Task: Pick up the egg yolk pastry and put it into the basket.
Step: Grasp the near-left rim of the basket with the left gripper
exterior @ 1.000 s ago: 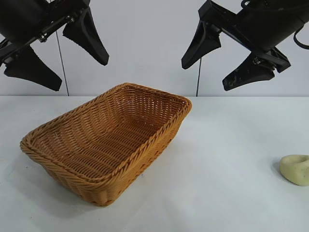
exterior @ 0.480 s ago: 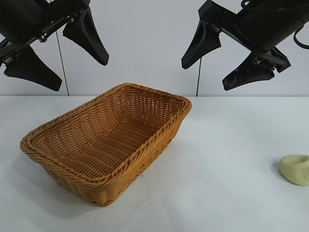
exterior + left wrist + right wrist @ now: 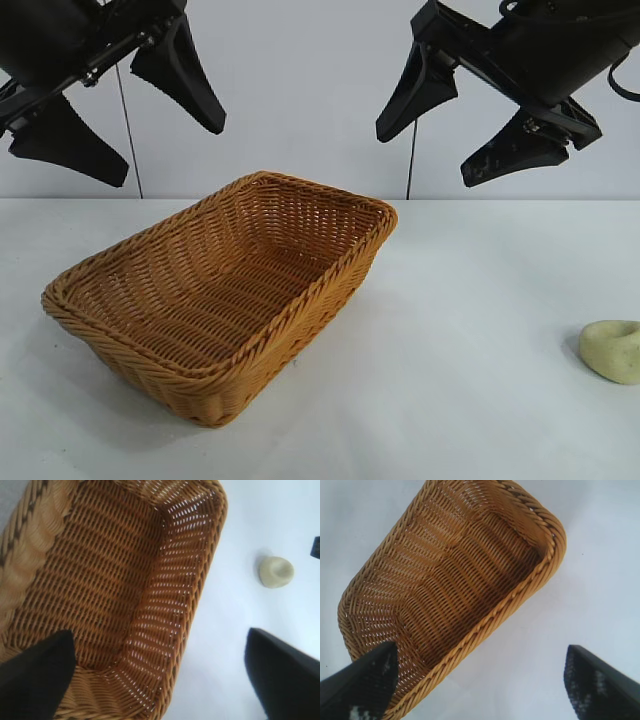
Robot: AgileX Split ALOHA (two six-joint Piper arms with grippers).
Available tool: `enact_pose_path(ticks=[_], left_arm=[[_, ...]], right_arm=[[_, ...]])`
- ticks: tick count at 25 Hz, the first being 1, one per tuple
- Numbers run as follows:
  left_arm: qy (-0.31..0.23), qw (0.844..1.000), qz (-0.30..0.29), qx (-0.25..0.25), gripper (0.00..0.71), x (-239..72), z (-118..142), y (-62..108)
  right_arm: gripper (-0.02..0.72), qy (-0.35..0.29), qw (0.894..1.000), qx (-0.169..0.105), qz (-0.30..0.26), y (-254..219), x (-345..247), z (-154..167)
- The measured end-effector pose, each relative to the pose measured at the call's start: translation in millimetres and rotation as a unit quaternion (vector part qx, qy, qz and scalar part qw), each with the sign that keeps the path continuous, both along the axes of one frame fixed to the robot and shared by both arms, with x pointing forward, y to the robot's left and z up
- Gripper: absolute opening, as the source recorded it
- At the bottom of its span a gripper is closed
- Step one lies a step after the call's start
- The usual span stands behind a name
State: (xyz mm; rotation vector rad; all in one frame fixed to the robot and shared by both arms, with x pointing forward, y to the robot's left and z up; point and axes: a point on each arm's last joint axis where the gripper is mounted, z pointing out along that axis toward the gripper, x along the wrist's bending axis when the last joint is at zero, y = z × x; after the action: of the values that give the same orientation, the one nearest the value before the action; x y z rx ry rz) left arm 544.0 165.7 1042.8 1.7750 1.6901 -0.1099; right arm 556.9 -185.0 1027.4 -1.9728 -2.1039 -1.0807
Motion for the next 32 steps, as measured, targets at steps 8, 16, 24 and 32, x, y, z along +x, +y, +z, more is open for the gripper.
enact_pose_path(ticks=[8,16,24,32], left_arm=[[0.01,0.999,0.041,-0.003,0.661,-21,26,9.9],[0.078,0.99,0.119,0.011,0.661,-64,9,3.0],[0.122,0.945,0.305,0.002,0.661,-75,-27,8.5],[0.125,0.917,0.378,-0.023,0.661,-73,-31,13.5]], right_arm=[[0.646,0.0,1.0,0.0,0.0,0,0,0],[0.646,0.0,1.0,0.0,0.0,0,0,0],[0.646,0.0,1.0,0.0,0.0,0,0,0],[0.646,0.0,1.0,0.0,-0.001,0,0,0]])
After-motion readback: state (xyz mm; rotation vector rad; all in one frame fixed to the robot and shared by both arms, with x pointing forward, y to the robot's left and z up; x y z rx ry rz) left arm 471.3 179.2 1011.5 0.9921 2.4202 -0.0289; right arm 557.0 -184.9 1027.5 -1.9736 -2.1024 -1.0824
